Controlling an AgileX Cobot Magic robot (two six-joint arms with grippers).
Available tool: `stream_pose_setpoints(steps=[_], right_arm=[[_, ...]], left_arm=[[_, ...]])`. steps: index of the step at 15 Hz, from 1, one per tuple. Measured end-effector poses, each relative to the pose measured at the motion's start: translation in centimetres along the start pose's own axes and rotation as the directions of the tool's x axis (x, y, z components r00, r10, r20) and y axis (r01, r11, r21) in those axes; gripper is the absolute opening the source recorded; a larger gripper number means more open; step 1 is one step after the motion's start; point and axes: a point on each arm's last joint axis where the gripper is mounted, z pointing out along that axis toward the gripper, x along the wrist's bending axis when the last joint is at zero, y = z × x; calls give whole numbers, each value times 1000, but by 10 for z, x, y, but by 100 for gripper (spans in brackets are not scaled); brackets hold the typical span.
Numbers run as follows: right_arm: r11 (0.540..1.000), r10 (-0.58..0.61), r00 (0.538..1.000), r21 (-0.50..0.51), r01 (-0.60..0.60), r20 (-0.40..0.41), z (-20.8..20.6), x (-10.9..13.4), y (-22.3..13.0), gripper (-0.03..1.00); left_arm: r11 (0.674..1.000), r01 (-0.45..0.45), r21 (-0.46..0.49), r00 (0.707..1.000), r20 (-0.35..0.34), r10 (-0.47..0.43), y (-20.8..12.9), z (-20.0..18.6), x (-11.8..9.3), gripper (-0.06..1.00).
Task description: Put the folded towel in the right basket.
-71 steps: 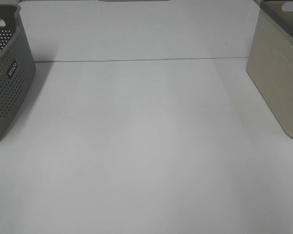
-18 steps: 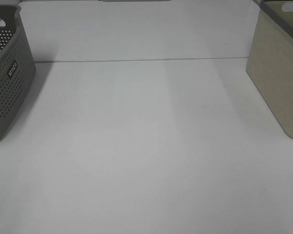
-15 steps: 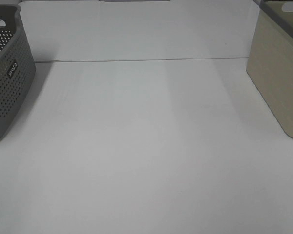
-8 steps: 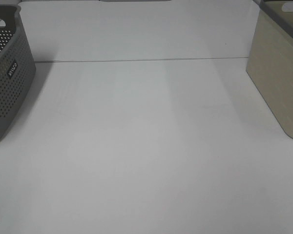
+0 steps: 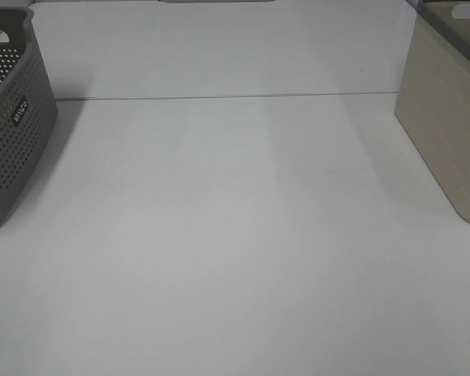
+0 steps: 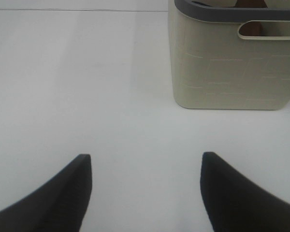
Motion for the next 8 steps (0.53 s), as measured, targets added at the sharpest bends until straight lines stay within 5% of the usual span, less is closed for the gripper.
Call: stream_pose_setpoints(steps=[8], right_arm=[[1000,0,1000,0,0,0,0,0,0,62]], left_arm=[[1000,0,0,1000,0,0,0,0,0,97]])
